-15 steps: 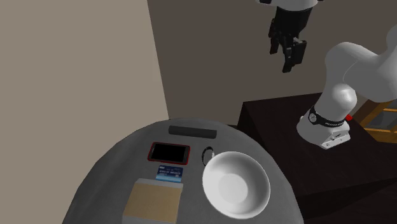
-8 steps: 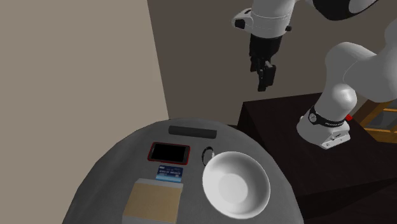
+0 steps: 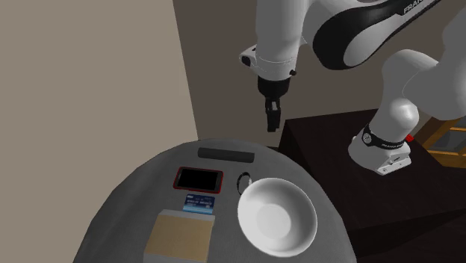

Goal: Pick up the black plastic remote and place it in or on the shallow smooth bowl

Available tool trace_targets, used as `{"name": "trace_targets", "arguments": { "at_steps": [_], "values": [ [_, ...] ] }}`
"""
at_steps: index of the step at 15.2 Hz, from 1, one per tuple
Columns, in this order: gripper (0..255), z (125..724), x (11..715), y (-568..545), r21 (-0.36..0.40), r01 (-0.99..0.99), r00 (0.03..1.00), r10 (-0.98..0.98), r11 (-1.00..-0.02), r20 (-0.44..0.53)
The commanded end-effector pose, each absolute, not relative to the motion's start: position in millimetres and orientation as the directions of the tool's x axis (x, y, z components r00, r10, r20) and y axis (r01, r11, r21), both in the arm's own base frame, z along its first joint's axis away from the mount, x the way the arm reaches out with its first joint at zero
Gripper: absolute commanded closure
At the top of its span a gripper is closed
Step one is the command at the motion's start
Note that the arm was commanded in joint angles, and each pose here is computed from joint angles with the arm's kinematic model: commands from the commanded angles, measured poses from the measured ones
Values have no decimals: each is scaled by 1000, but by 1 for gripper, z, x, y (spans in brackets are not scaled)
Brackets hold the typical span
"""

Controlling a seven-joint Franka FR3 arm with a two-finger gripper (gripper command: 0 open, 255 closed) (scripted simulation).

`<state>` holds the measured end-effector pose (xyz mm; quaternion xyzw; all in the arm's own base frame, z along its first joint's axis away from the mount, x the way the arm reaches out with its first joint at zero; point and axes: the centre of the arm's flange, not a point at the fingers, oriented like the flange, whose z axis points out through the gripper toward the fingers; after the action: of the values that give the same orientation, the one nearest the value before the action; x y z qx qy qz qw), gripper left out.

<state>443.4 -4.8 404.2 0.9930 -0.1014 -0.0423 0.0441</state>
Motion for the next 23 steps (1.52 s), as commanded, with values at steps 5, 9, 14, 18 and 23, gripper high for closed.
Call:
{"name": "trace_targets", "arguments": {
  "at_steps": [5,9,14,18,23],
  "values": [
    [0,355,500,-10,91,-268,961,-272,-959,-38],
    [0,323,539,-14,87,-314,949,-316,-946,-16],
    [0,289,583,-21,81,-364,931,-364,-928,10],
    [0,268,583,-22,81,-364,931,-364,-928,10],
    [0,249,582,-24,81,-364,931,-364,-928,10]
  ]
}}
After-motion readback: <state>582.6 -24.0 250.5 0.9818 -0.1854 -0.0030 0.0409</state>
